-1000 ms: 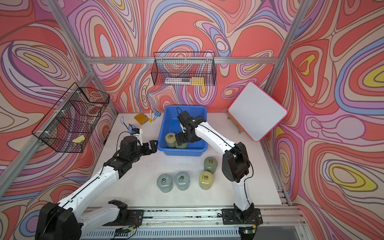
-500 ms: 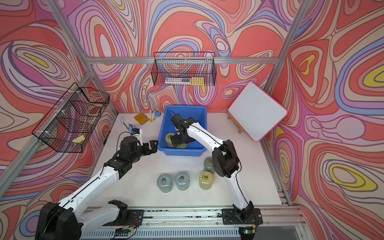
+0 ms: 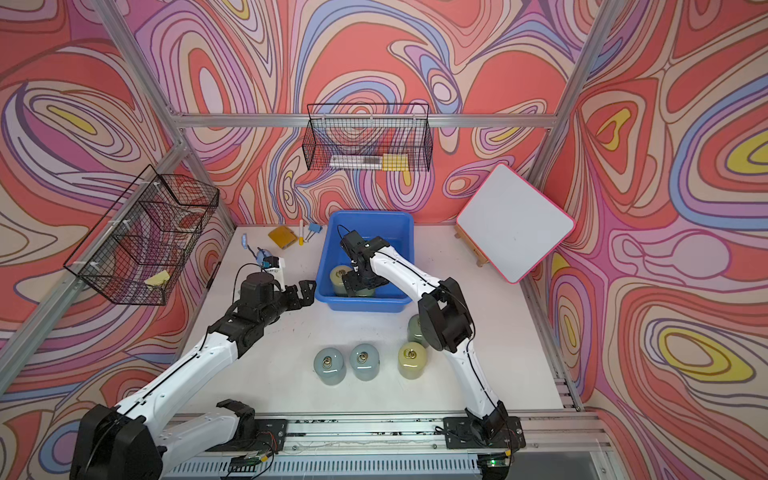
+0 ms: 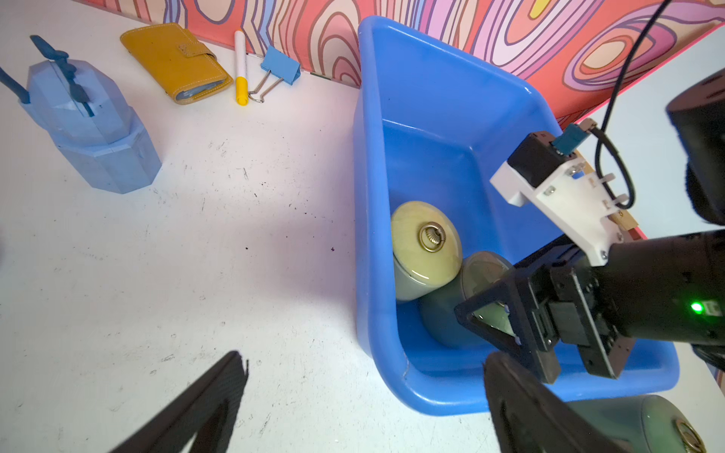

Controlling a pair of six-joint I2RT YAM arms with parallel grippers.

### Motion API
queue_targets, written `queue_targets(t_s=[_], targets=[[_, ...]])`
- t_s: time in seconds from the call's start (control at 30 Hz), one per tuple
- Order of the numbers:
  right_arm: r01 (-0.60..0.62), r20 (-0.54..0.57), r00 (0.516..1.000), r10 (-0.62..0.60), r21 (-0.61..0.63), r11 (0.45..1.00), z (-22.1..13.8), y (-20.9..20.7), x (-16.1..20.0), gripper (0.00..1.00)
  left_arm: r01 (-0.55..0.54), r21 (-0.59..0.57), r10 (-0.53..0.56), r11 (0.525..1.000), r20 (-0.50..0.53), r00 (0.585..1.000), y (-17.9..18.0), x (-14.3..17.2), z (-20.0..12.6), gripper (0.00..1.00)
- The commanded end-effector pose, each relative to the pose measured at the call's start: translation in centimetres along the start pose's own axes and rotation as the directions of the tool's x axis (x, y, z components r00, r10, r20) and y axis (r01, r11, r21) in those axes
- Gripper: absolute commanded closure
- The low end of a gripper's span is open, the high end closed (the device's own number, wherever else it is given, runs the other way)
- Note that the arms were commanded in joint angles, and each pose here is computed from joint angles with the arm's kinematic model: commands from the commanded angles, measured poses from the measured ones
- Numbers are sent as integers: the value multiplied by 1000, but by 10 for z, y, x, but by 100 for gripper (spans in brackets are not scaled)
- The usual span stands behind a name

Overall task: Take the tea canister out of the basket
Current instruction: Pick up the tea canister from the basket.

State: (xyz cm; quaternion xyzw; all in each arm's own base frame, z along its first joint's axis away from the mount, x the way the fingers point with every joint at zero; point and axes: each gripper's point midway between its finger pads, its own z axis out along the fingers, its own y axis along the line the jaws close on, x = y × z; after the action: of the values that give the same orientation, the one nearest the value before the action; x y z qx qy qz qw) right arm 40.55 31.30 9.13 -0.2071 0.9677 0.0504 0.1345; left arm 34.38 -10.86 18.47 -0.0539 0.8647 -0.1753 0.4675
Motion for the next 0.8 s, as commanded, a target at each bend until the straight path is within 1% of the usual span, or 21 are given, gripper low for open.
queue_targets(t_s=[0.0, 0.2, 0.33, 0.43, 0.5, 0.57, 0.6, 0.63, 0.77], targets=[[13, -37, 999, -11, 58, 998, 13, -7, 7, 12, 10, -1, -10, 1000, 27, 1000, 2, -5, -3, 1], [9, -41, 999, -5, 118, 993, 17, -17, 7, 14, 10, -1, -10, 1000, 28, 1000, 2, -5, -3, 1], [9, -44, 999, -4, 121, 993, 19, -18, 8, 16, 10, -1, -10, 1000, 28, 1000, 2, -5, -3, 1], [6, -38, 999, -2, 114, 993, 19, -17, 7, 21, 10, -1, -10, 1000, 30, 1000, 2, -5, -3, 1], [6, -37, 999, -2, 112, 994, 18, -16, 6, 21, 8, -1, -8, 1000, 30, 1000, 2, -5, -4, 1], [5, -34, 999, -2, 108, 994, 18, -15, 5, 26, 9, -4, -9, 1000, 31, 999, 2, -6, -4, 1], [5, -35, 999, -1, 104, 995, 18, -15, 5, 31, 8, -4, -8, 1000, 32, 999, 2, -6, -4, 1], [4, -37, 999, 0, 101, 995, 18, -15, 5, 33, 8, -3, -8, 1000, 32, 999, 2, -6, -4, 1], [4, -32, 999, 0, 100, 995, 16, -14, 4, 33, 8, -4, -8, 1000, 36, 999, 2, -7, -5, 1]])
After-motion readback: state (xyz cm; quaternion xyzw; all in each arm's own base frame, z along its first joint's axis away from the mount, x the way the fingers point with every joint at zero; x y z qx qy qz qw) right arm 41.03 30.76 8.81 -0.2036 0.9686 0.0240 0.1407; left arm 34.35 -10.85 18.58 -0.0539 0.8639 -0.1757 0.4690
